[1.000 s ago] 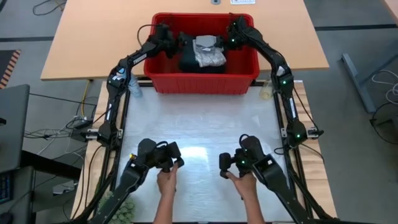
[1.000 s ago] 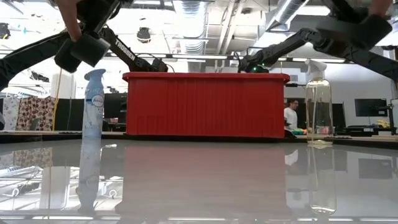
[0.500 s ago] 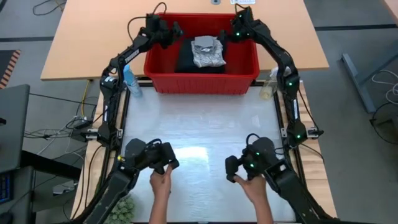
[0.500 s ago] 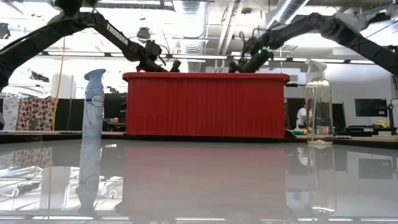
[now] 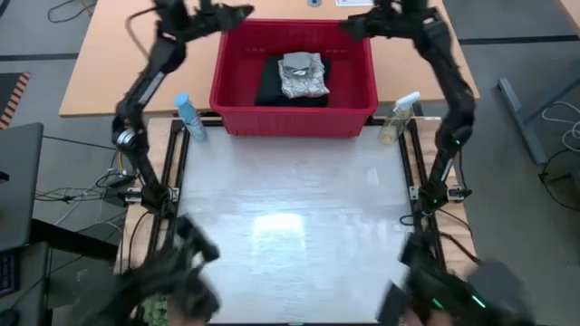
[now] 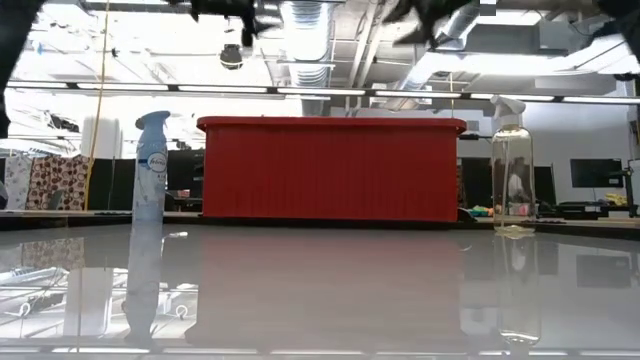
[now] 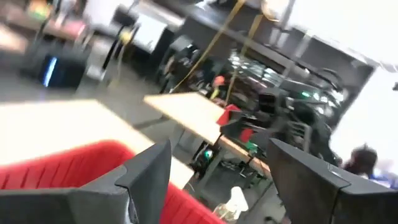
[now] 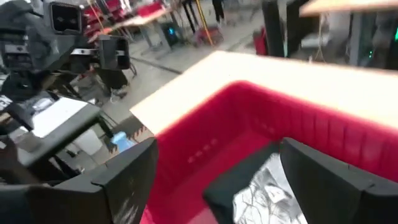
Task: Fold laundry
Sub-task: Return to Home Position
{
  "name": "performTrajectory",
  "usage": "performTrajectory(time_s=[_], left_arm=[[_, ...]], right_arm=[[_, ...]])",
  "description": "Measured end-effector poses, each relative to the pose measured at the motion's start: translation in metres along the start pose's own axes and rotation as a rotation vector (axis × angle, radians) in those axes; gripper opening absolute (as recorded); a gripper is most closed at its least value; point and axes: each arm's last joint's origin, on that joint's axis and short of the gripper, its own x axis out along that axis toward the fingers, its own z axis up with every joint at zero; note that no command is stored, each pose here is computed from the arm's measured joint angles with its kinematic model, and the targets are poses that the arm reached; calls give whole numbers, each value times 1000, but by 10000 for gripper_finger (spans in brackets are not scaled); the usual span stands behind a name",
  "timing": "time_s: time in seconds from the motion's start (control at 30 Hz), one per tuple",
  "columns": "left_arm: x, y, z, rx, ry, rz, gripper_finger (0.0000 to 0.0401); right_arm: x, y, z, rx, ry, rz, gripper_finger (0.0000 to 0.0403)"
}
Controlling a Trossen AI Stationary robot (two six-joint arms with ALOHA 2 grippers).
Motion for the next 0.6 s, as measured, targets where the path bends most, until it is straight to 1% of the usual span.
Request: performTrajectory(time_s=[0.07, 0.1, 0.13, 0.23, 0.27, 0.33, 0.37, 0.47, 0.53, 0.6], left_arm=[[-16, -34, 13, 101, -25, -43, 249], [-24, -53, 19, 145, -39, -60, 249], [-33, -70, 24, 190, -48, -76, 249], [-60, -116, 32, 317, -65, -114, 249], [-68, -129, 32, 346, -65, -120, 249], [-83, -149, 31, 371, -55, -104, 249], [-89, -158, 30, 376, -51, -87, 249], [-110, -183, 21, 392, -16, -34, 249], [-122, -197, 11, 417, 13, -24, 249], [-133, -208, -3, 425, 34, -44, 249]], right_arm=[[-23, 18, 9, -50, -46, -7, 359], [-33, 25, 12, -101, -66, -12, 359], [-43, 32, 14, -152, -73, -15, 359], [-78, 52, 15, -237, -62, -27, 359], [-89, 59, 15, -239, -68, -26, 359], [-110, 73, 12, -192, -42, 17, 359], [-118, 80, 8, -199, -14, 76, 359], [-136, 101, -5, -286, 60, 350, 359], [-140, 115, -12, -282, 90, 517, 359], [-140, 128, -22, -278, 132, 610, 359]])
